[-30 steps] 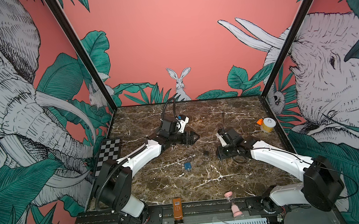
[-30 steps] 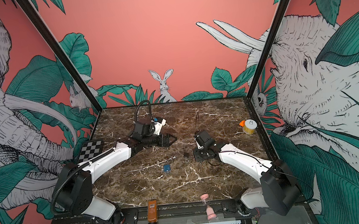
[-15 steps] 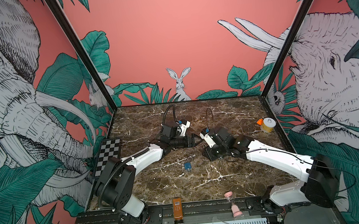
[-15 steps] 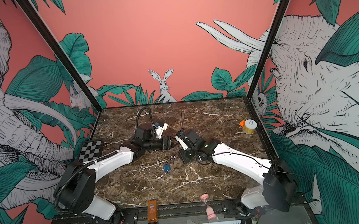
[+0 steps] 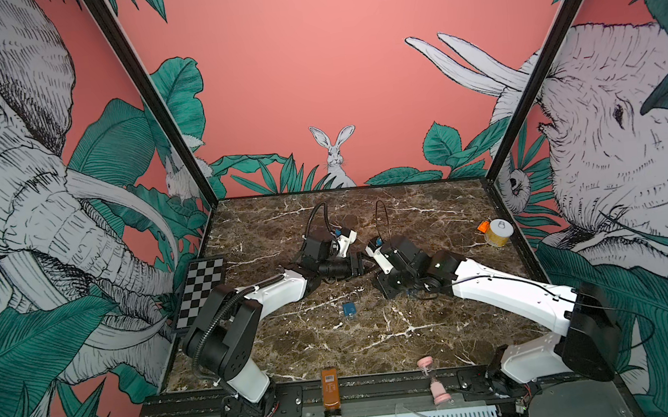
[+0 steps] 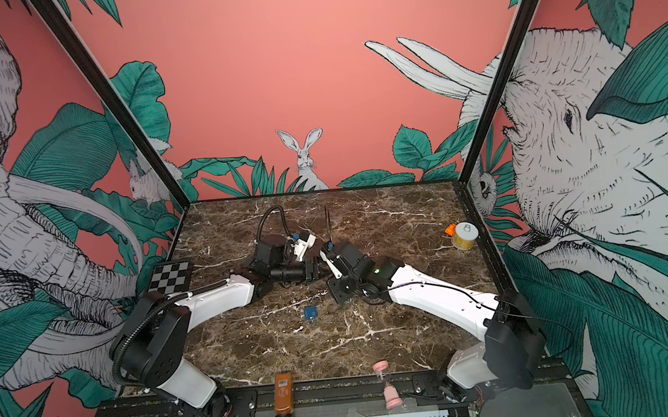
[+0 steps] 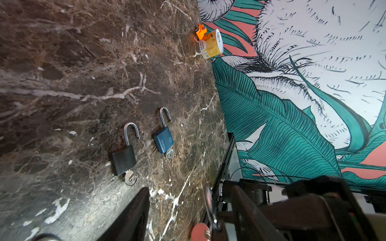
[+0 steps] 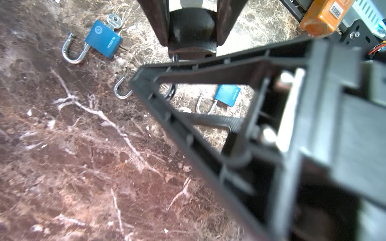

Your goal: Lock with the key

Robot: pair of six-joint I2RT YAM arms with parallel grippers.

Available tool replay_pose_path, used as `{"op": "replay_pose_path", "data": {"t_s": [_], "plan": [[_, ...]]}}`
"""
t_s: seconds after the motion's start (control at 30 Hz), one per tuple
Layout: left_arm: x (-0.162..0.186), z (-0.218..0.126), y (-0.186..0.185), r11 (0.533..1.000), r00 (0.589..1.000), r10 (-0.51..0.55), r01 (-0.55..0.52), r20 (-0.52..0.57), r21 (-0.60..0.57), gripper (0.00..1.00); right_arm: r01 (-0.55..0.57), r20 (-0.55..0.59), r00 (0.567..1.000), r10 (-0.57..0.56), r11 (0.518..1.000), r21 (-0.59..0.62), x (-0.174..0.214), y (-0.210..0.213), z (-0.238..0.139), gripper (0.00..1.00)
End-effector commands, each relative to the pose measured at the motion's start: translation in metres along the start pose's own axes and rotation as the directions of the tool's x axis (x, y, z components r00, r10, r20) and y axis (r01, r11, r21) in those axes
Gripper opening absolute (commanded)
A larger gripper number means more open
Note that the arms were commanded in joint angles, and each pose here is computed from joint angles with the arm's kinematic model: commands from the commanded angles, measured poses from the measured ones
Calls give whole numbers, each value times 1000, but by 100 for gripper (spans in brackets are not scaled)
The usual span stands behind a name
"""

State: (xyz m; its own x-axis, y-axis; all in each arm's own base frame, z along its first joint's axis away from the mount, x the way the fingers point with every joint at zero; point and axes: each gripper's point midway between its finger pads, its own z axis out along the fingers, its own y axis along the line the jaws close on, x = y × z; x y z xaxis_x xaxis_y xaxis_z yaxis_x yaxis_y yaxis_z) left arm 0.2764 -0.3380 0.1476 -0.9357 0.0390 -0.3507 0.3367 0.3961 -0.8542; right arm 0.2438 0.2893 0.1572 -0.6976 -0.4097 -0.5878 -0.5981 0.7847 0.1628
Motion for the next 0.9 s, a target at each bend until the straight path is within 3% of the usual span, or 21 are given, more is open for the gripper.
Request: {"op": "replay_pose_path", "data": {"t_s": [0.0, 0.6, 0.87], "plan": [[1, 2, -8, 999, 1000, 11, -11, -4, 34, 61, 17, 34, 999, -18, 1000, 2, -12, 3, -3, 13], [-6, 12, -6, 1000, 1000, -10, 10, -22, 27, 27, 28, 26, 999, -27, 999, -29, -11, 10, 7, 13], [-3, 12, -7, 999, 999, -11, 12, -32, 36, 19, 33, 29, 999, -33, 999, 5, -12, 4, 9, 14]]}}
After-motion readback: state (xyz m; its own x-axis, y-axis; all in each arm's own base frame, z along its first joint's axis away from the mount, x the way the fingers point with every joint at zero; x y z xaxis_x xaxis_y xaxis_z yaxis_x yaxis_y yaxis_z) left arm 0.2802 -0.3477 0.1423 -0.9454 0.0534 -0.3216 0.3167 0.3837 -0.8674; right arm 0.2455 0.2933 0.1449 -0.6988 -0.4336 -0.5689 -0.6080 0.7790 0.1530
